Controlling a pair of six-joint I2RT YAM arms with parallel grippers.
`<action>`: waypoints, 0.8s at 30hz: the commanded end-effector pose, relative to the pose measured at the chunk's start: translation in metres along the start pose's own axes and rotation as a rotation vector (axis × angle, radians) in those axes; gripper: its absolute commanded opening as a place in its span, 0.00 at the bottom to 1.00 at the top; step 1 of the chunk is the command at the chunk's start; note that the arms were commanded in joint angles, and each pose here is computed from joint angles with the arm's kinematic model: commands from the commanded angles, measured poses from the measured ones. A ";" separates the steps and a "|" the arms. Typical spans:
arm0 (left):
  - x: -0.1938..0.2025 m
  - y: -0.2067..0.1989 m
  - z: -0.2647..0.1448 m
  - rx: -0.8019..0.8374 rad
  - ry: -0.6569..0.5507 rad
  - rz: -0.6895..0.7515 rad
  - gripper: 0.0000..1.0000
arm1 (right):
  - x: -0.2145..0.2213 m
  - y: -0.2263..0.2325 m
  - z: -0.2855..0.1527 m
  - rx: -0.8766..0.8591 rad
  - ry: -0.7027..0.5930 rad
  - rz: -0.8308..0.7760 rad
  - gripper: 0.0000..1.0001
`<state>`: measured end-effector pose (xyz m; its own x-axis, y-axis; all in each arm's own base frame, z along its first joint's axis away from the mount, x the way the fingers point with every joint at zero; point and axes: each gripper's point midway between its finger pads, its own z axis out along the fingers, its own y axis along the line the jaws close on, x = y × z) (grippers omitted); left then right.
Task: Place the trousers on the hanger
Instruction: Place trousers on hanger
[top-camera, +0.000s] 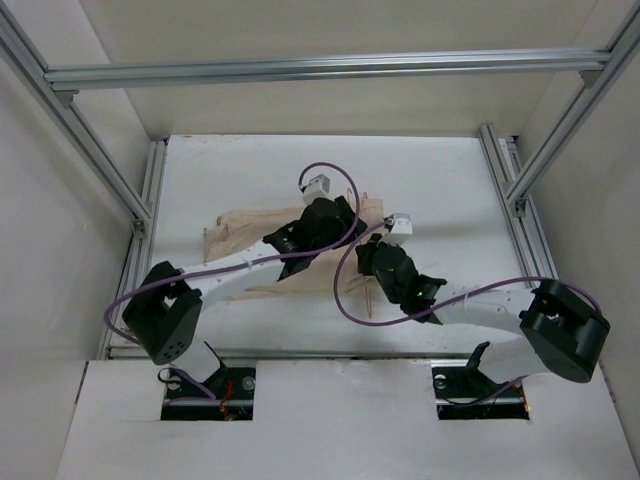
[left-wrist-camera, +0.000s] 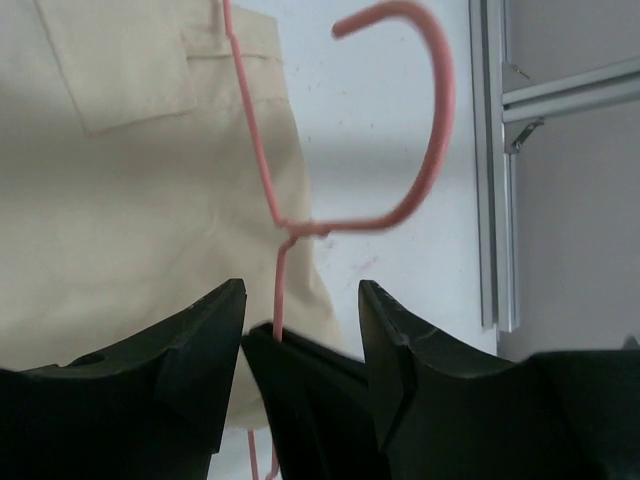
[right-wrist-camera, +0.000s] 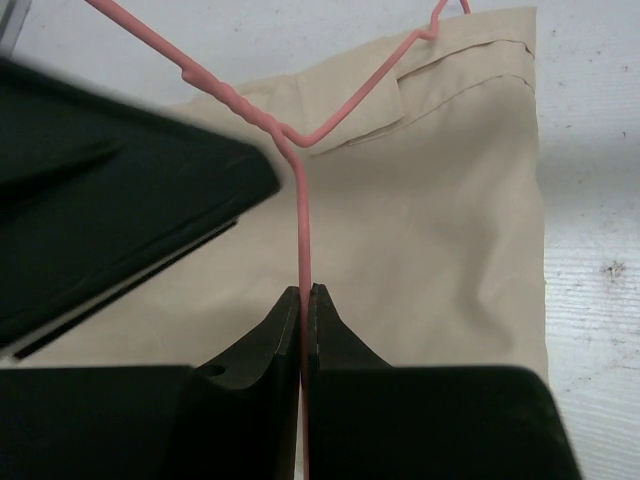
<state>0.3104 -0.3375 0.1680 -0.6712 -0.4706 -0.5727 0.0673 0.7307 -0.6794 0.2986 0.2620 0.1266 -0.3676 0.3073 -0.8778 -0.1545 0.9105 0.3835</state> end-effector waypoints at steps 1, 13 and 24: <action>-0.019 -0.014 0.021 0.004 -0.033 0.085 0.47 | -0.023 0.019 -0.006 -0.057 -0.054 0.036 0.00; -0.027 -0.023 0.046 -0.011 -0.044 0.164 0.08 | -0.040 0.017 -0.028 -0.086 -0.062 0.054 0.11; -0.021 -0.003 0.042 -0.056 -0.017 0.183 0.04 | -0.068 -0.037 -0.042 -0.040 0.022 0.169 0.66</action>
<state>0.3527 -0.3566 0.1397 -0.6788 -0.3208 -0.6606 0.1246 0.8362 -0.5341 0.2868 0.2024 0.1962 -0.3279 0.4577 -0.8264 -0.1594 0.8354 0.5260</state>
